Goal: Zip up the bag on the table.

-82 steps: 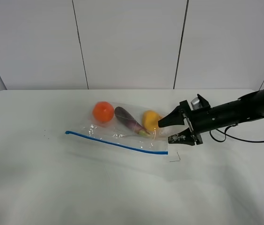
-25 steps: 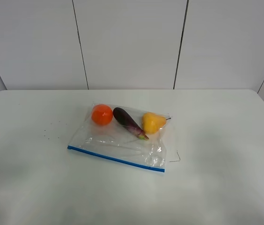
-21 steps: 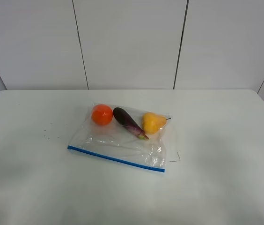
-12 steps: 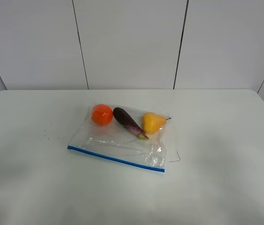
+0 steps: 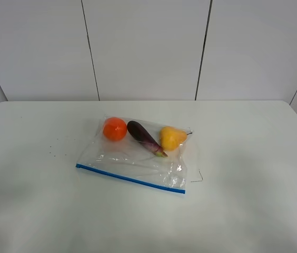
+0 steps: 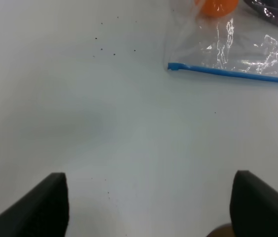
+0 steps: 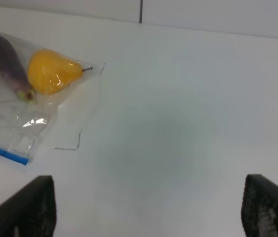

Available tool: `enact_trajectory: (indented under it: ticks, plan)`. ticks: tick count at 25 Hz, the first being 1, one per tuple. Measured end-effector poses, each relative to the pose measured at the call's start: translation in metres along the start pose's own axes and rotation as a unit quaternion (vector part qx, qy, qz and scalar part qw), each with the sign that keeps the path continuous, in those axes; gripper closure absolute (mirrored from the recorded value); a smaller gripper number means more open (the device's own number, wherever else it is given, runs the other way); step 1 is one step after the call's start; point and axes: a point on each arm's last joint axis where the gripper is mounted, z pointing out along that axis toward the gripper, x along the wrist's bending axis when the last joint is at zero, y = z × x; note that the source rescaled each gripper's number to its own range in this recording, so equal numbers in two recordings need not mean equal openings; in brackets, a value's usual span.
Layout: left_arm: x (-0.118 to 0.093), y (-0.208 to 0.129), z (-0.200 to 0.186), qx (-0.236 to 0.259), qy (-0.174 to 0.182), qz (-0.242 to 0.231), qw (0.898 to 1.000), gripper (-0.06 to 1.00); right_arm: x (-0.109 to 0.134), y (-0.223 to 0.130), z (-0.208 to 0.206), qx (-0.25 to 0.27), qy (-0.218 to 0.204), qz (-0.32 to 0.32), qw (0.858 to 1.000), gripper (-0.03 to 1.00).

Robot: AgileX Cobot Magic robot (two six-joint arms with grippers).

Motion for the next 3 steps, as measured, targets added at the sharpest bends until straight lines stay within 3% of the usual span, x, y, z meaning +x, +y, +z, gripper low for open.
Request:
enact_trajectory:
  ticks: [3]
  plan:
    - [0.0000, 0.0000, 0.0000, 0.000, 0.000, 0.000, 1.000, -0.02, 0.0000, 0.0000, 0.0000, 0.000, 0.000, 0.000, 1.000, 0.12]
